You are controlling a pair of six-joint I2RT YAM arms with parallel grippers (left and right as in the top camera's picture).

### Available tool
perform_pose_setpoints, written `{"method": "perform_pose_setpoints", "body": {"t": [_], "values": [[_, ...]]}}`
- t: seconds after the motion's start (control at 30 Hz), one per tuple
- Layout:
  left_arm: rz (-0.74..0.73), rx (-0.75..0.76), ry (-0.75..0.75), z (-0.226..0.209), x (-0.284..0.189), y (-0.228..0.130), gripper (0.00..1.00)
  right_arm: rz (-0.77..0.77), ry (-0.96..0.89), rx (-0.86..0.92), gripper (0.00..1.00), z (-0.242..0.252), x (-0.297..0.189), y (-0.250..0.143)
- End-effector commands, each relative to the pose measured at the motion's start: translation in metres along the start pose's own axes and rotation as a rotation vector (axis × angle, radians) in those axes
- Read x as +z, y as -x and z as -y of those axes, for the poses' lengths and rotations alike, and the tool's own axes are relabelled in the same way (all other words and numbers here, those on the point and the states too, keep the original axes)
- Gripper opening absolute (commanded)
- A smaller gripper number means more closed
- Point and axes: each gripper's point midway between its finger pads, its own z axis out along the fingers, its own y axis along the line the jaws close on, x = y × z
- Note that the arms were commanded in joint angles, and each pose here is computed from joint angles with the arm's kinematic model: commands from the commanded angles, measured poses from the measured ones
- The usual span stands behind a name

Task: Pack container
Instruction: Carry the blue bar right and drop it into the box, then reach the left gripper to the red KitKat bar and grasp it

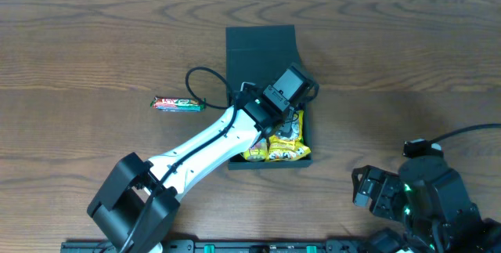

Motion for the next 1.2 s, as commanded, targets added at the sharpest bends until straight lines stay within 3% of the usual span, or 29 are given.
{"method": "perform_pose_setpoints", "body": {"t": [0.0, 0.13, 0.2, 0.27, 0.37, 0.5, 0.63, 0.87, 1.17], "values": [[-0.006, 0.083, -0.031, 0.009, 0.003, -0.001, 0.96, 0.009, -0.009, 0.025, 0.95, 0.003, -0.002, 0.001], [-0.008, 0.234, -0.126, 0.033, -0.019, -0.004, 0.95, 0.0, -0.017, 0.023, 0.95, 0.005, -0.002, -0.001], [0.06, 0.396, -0.178, 0.046, -0.04, 0.007, 0.95, -0.004, -0.021, 0.022, 0.95, 0.006, -0.002, -0.002], [0.204, 0.601, -0.18, 0.054, -0.074, 0.035, 0.95, -0.01, -0.027, 0.021, 0.94, 0.008, -0.002, -0.003], [0.403, 0.703, -0.096, 0.046, -0.12, 0.086, 0.95, -0.013, -0.029, 0.021, 0.94, 0.008, -0.002, -0.004], [0.601, 0.568, 0.028, 0.018, -0.183, 0.162, 0.95, -0.013, -0.029, 0.021, 0.95, 0.008, -0.002, -0.004], [0.551, 0.359, 0.105, -0.007, -0.201, 0.202, 0.95, -0.013, -0.028, 0.022, 0.95, 0.008, -0.002, -0.004], [0.397, 0.102, 0.199, -0.026, -0.171, 0.232, 0.95, -0.027, -0.014, 0.022, 0.95, 0.006, -0.002, -0.006], [0.323, -0.027, 0.284, -0.028, -0.098, 0.245, 0.95, -0.029, -0.013, 0.021, 0.95, 0.006, -0.002, -0.007]]}}
